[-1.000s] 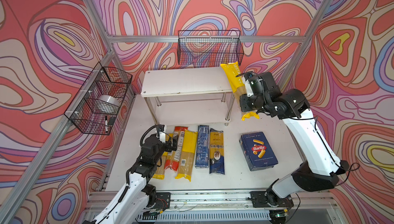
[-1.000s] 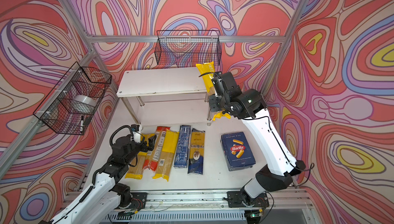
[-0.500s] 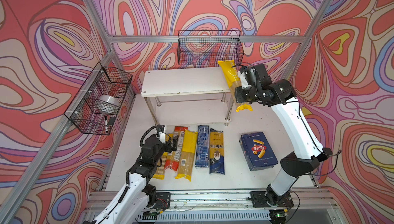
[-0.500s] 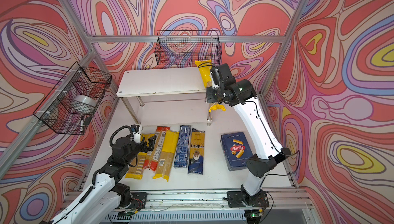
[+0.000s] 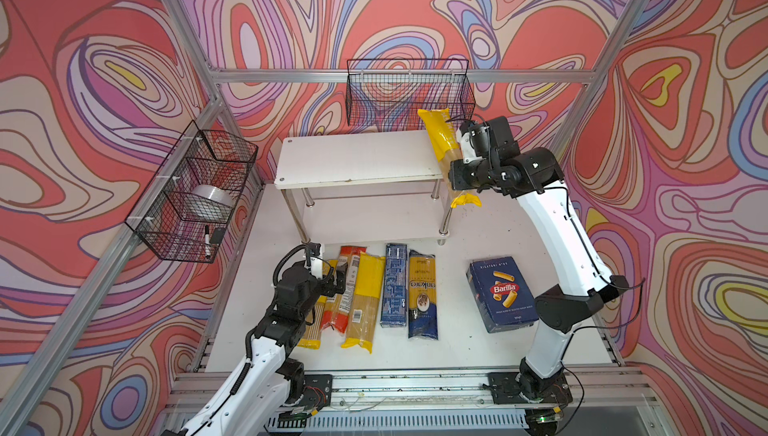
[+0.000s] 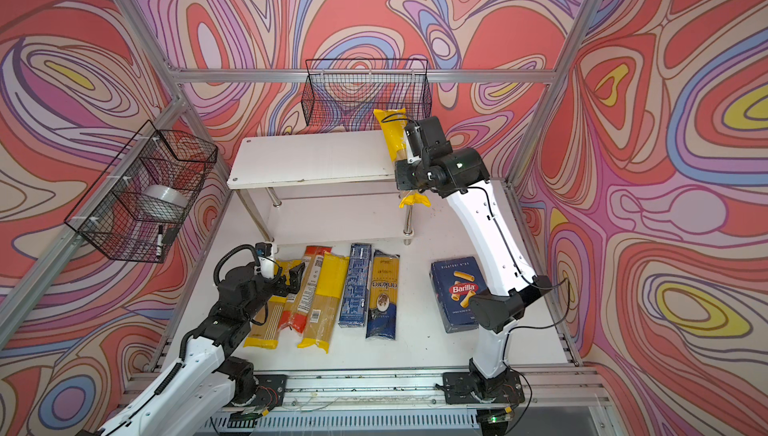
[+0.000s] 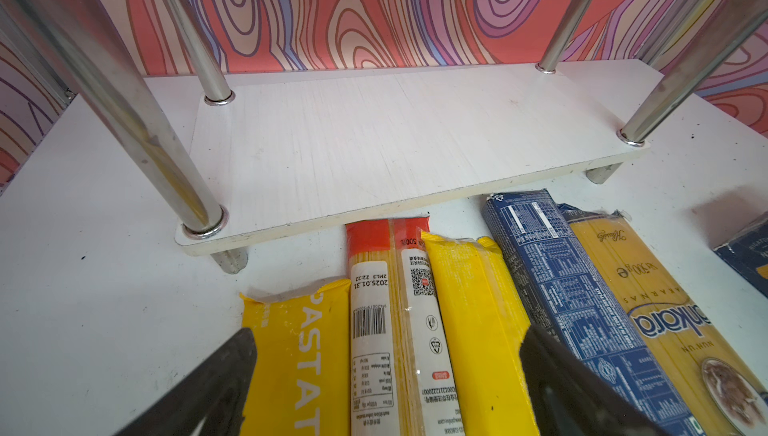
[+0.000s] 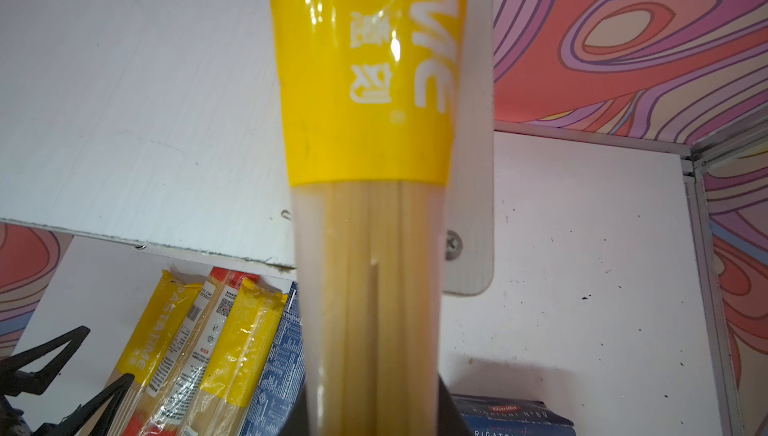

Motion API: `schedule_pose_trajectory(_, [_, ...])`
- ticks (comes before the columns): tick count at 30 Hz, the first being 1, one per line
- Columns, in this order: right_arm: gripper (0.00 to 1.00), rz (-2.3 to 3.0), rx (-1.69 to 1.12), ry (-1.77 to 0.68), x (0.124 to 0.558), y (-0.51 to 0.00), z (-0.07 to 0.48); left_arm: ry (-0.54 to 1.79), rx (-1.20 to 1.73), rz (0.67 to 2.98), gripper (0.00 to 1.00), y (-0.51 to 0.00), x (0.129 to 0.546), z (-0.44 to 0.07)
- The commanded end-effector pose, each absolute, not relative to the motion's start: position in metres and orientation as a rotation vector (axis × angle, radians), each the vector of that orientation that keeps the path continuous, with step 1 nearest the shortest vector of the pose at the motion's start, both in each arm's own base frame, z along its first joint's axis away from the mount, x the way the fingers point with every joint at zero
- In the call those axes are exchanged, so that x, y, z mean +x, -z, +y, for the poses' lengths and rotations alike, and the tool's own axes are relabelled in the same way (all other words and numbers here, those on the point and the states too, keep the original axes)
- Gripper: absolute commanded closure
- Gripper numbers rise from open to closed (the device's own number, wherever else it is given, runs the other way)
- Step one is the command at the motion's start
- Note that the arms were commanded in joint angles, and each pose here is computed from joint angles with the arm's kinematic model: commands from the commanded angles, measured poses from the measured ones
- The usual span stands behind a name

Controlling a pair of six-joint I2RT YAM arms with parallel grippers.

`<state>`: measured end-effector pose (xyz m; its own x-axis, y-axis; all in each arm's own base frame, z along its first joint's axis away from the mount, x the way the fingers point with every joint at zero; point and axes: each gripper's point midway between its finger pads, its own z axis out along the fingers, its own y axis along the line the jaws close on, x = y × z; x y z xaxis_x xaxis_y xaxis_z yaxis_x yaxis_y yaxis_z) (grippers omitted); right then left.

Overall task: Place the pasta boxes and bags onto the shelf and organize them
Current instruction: 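Carry the bag over the white shelf top with the right gripper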

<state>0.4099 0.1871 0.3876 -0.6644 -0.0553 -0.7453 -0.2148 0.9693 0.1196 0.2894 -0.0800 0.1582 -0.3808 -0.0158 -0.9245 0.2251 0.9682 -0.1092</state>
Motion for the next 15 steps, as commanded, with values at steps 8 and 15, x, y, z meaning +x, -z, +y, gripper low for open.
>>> schedule_pose_trajectory(8, [0.95, 2.149, -0.124, -0.283, 0.4288, -0.4207, 0.1868, 0.254, 0.150, 1.937, 0.00, -0.1587, 0.2892, -0.0797])
schedule_pose_trajectory(15, [0.75, 2.146, -0.116, -0.291, 0.4294, -0.4211, 0.1864, 0.252, 0.149, 1.937, 0.00, -0.1588, 0.2893, -0.0793])
